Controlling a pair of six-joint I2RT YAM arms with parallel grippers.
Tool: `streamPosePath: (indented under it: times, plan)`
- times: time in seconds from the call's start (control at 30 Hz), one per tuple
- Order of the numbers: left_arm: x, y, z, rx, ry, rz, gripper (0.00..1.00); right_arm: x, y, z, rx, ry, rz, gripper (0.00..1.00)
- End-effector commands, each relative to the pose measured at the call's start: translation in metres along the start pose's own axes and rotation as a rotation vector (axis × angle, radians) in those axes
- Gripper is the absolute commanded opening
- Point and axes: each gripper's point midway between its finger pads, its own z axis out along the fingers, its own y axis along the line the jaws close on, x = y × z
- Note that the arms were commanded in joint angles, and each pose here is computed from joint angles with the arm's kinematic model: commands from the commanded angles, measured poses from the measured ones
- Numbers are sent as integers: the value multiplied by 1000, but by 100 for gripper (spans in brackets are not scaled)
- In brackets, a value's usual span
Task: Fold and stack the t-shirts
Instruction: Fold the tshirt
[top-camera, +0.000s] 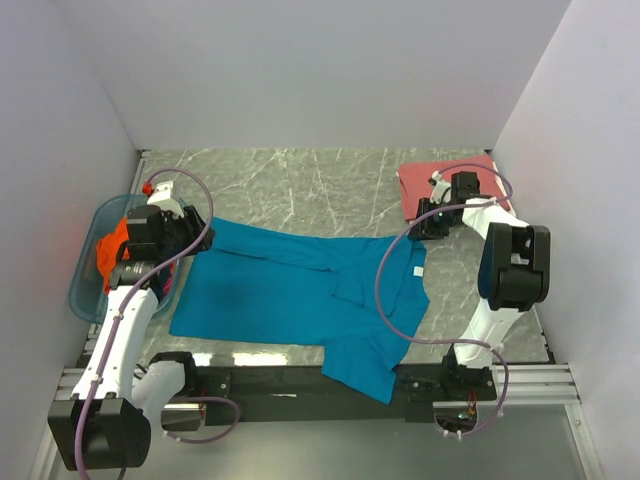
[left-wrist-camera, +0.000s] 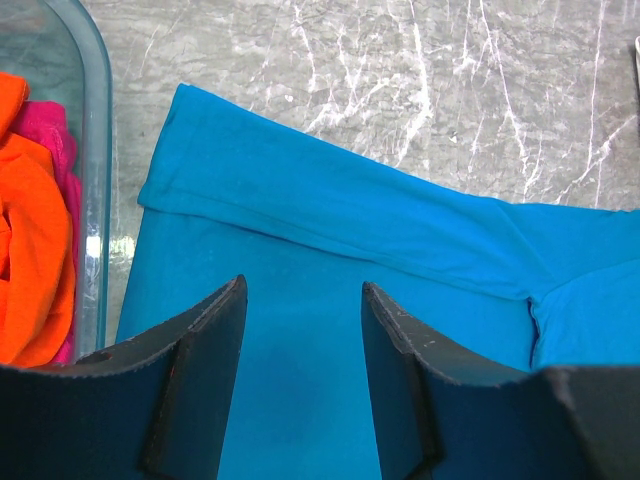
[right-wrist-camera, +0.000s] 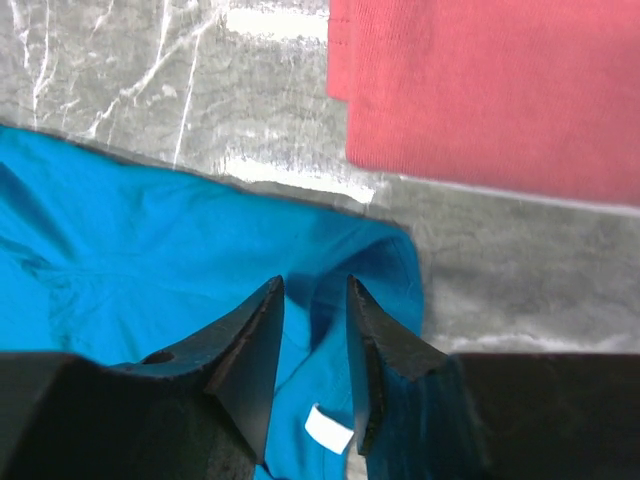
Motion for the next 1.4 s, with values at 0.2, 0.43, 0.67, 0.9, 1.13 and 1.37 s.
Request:
streamPosePath:
  times: [0.2, 0.43, 0.67, 0.9, 1.13, 1.37]
  plan:
    - [-11, -6, -4, 26, -45, 25, 55, -11, 2, 2, -47, -2, 26, 25]
    - [-11, -7, -4, 31, -48, 27, 55, -3, -8, -18, -20, -16, 34, 6]
    - [-11, -7, -4, 31, -46, 25, 55, 12, -11, -21, -25, 1, 64, 6]
    - [-11, -6, -4, 27, -46, 24, 55, 23, -22, -16, 3, 37, 79, 15]
    - [-11, -6, -3, 29, -45, 26, 55, 20, -40, -22, 52, 17, 71, 21]
    - [-12, -5, -5, 15, -52, 14, 57, 9, -43, -35, 51, -22, -14, 24]
